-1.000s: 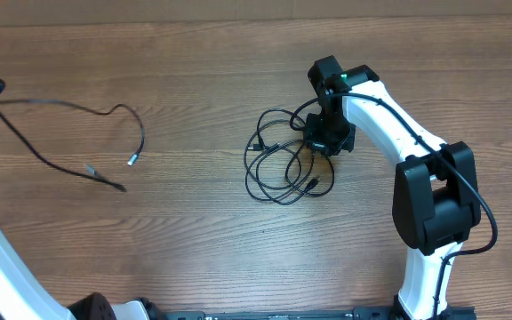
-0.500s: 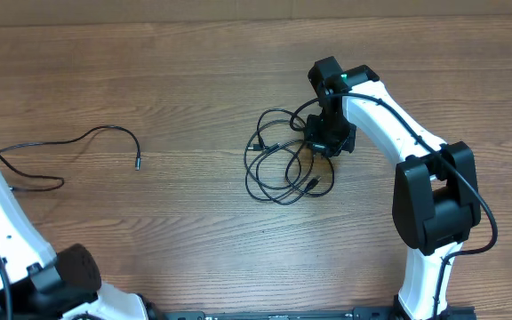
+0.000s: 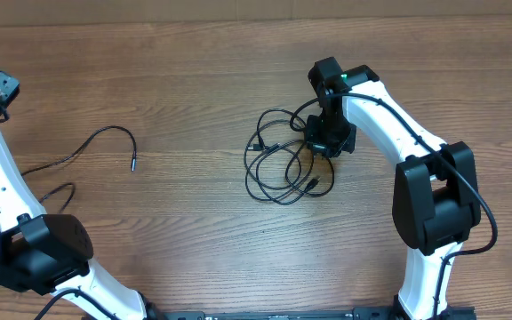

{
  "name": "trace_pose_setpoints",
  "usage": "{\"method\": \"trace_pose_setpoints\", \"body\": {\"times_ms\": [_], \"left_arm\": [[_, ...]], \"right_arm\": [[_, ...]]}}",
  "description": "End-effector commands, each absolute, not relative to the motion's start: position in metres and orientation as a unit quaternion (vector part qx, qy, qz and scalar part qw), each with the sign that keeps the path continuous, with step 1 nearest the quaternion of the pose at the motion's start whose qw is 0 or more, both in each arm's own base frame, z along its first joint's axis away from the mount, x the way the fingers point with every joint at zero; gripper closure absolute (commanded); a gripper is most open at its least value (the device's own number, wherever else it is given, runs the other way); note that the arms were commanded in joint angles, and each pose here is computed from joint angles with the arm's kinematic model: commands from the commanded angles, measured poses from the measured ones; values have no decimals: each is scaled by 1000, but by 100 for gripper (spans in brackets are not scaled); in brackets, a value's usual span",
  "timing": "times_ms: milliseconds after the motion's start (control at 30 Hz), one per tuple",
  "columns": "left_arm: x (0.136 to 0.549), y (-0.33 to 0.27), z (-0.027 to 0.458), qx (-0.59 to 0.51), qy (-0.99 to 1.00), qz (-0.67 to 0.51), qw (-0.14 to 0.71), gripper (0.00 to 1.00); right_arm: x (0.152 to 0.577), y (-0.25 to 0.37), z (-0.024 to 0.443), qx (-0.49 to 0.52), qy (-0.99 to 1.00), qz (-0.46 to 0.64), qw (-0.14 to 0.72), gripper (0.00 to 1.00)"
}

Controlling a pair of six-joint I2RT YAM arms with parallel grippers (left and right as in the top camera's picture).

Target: Untangle cables

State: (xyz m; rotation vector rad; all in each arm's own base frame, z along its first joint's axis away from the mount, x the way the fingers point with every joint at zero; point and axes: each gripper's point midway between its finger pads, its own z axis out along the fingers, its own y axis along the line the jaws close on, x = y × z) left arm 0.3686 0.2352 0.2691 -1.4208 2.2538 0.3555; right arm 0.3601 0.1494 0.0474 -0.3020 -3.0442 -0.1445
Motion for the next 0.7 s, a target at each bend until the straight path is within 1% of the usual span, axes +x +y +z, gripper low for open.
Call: {"method": "trace_pose_setpoints", "body": {"times_ms": [0, 100, 200, 300, 500, 667], "left_arm": [[401, 180, 263, -440, 871, 11, 219, 51], [413, 133, 260, -363, 909, -32, 203, 52], [413, 104, 253, -326, 927, -34, 183, 50], [413, 70, 232, -288, 945, -24, 150, 38], [401, 31, 184, -250, 964, 0, 89, 29], [386, 15, 138, -251, 967, 8, 42, 27]], "right_arm": [[363, 148, 57, -98, -994, -49, 25, 86], [363, 148, 57, -98, -994, -49, 25, 86], [363, 148, 57, -97, -994, -49, 25, 86], [363, 148, 57, -97, -994, -49, 25, 86], [362, 147, 57, -97, -994, -48, 27, 86], [362, 148, 57, -97, -994, -49, 27, 86]]}}
